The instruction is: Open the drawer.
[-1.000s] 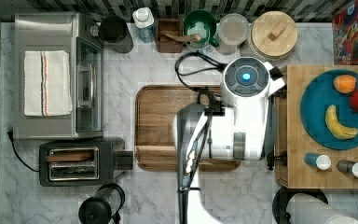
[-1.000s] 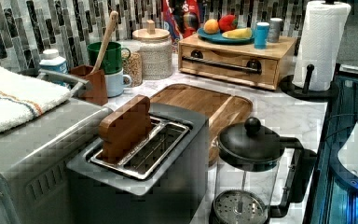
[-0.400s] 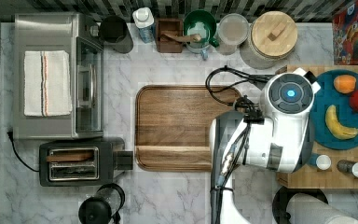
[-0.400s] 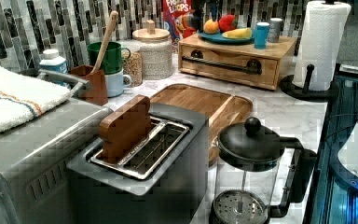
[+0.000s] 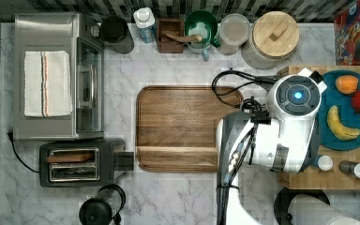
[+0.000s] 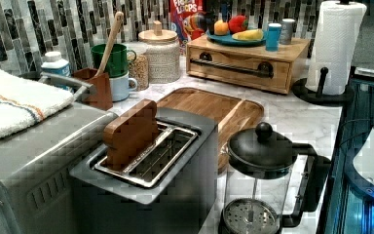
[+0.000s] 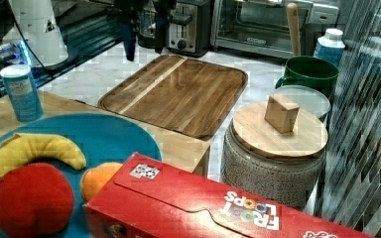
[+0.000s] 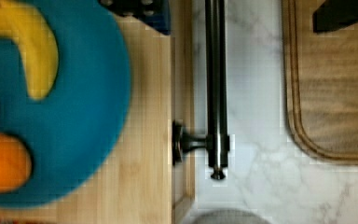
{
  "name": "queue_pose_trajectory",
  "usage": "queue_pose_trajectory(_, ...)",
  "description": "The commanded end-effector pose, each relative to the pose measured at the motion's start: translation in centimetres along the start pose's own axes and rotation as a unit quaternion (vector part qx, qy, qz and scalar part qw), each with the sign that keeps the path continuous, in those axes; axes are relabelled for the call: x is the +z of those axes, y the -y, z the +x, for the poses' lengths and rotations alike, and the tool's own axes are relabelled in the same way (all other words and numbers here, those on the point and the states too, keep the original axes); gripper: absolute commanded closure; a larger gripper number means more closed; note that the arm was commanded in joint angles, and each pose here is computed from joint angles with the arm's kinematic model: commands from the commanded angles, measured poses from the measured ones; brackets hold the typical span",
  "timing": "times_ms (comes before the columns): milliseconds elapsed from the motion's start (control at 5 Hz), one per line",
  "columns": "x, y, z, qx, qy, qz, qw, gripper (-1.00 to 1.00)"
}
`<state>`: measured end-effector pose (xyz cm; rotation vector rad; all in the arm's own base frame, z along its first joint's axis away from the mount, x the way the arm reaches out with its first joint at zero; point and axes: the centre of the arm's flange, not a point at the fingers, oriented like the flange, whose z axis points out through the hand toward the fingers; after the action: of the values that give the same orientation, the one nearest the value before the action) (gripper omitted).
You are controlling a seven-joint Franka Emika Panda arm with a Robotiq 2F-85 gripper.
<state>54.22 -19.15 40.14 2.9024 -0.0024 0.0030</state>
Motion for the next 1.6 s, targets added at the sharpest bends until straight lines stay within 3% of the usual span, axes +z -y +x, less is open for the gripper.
queue_pose_trajectory(200,4.3,3.1,0.7,-0.072,-0.003,-0.004,0.997,-1.0)
queue_pose_trajectory(1400,13.0,1.9,-0.3,-0.063,-0.016,-0.016,0.998,-1.0)
queue_pose_trajectory(1600,13.8,1.9,-0.3,-0.062,-0.005,-0.005,0.998,-1.0)
